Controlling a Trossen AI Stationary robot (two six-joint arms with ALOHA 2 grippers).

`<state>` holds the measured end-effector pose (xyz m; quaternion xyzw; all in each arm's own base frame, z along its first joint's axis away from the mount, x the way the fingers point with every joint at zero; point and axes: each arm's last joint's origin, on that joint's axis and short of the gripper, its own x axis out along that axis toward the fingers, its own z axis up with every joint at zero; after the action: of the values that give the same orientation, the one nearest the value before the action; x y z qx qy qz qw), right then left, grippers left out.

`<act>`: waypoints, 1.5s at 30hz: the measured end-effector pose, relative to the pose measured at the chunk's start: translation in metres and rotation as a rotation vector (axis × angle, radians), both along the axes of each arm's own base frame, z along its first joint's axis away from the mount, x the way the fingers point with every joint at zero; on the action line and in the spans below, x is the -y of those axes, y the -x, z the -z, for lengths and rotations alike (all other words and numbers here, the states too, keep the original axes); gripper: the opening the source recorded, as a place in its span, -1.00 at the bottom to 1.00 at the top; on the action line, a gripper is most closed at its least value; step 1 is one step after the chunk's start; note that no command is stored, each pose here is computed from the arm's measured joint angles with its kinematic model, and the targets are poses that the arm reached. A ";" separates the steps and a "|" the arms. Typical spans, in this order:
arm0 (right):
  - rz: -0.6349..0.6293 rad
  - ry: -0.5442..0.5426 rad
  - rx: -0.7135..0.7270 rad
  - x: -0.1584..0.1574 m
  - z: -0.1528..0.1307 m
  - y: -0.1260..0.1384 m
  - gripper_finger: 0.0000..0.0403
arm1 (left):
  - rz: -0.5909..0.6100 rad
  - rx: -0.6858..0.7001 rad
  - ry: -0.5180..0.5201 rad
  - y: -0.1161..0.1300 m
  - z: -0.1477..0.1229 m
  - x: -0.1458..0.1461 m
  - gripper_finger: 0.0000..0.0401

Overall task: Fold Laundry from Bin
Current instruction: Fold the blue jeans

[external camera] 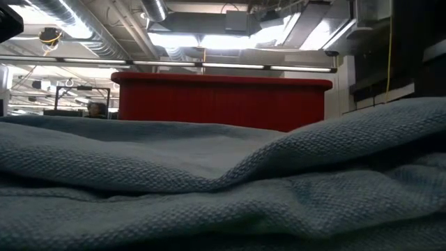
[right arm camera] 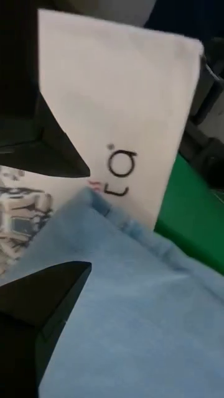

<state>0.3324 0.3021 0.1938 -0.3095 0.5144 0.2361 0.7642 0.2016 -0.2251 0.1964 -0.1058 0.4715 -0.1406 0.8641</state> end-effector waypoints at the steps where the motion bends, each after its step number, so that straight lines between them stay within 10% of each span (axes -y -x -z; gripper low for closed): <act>1: -0.002 0.007 0.016 -0.001 0.001 -0.001 0.15 | 0.005 0.001 -0.001 0.001 0.000 0.001 -0.37; 10: -0.001 -0.023 0.012 0.005 0.005 -0.011 0.15 | 0.144 0.040 -0.055 0.015 0.000 0.012 -0.37; 45: -0.011 -0.033 -0.028 0.005 0.006 -0.009 0.15 | 0.027 -0.014 -0.055 0.006 0.014 0.011 -0.37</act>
<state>0.3413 0.2968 0.1874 -0.2961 0.5191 0.2530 0.7608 0.1961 -0.2356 0.1821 -0.0766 0.4825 -0.1386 0.8615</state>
